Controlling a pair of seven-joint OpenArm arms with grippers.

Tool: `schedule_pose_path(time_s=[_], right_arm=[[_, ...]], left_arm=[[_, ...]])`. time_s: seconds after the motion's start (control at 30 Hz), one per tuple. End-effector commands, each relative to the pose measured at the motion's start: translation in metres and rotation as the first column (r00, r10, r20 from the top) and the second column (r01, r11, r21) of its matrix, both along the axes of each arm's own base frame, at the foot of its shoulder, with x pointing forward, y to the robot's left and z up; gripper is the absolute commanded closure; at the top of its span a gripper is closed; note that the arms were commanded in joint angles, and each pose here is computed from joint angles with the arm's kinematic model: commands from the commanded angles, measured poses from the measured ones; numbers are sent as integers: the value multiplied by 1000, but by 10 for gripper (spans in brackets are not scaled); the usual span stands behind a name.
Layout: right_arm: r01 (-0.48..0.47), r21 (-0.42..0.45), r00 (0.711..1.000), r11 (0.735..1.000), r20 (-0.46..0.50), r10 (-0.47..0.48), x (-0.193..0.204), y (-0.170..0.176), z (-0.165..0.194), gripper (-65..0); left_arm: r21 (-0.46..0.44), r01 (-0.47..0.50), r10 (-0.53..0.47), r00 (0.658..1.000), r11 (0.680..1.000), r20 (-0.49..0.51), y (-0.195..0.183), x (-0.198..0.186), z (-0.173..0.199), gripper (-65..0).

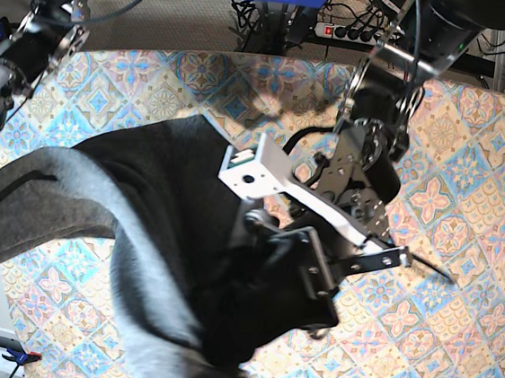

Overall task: Layout the t-shirt on the table in an organized manner, then fold the t-shirt properly
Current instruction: 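Swing the shirt over and lay it flat, opening the left gripper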

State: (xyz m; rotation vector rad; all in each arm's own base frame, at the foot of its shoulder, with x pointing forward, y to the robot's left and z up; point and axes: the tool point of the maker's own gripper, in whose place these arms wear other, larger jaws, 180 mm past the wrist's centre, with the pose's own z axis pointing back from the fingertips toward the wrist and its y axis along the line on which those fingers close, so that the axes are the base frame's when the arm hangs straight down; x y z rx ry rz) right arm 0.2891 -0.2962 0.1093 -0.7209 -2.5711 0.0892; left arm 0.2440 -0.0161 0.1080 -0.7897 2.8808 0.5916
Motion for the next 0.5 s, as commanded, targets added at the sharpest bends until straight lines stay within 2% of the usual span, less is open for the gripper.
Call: schedule_pose_path(time_s=[0.0,0.1,0.17,0.3,0.33,0.4,0.47], right_arm=[[4,-25,1000,1000,23,-3,-7,2,5,0],[-14,-23,995,1000,-96,12,7,6,-31,0],[-40,-4,983,999,-181,38,16,12,-59,0],[-124,42,940,991,-314,131,42,38,-101,0],[-164,58,913,985,-369,173,56,52,-114,0],[-220,93,844,971,-481,237,85,78,-142,0],[-253,127,752,959,-598,278,119,101,-175,0]], left_arm=[[-54,-38,36,999,998,-38,16,8,-2,0],[-74,-137,117,966,988,-233,44,34,-50,0],[-64,-208,170,914,976,-369,62,45,-89,0],[-18,-331,267,792,944,-549,98,55,-149,0],[-6,-356,285,759,935,-585,107,57,-163,0],[-8,-382,290,714,924,-637,122,59,-182,0],[-2,-430,315,665,903,-677,141,65,-197,0]])
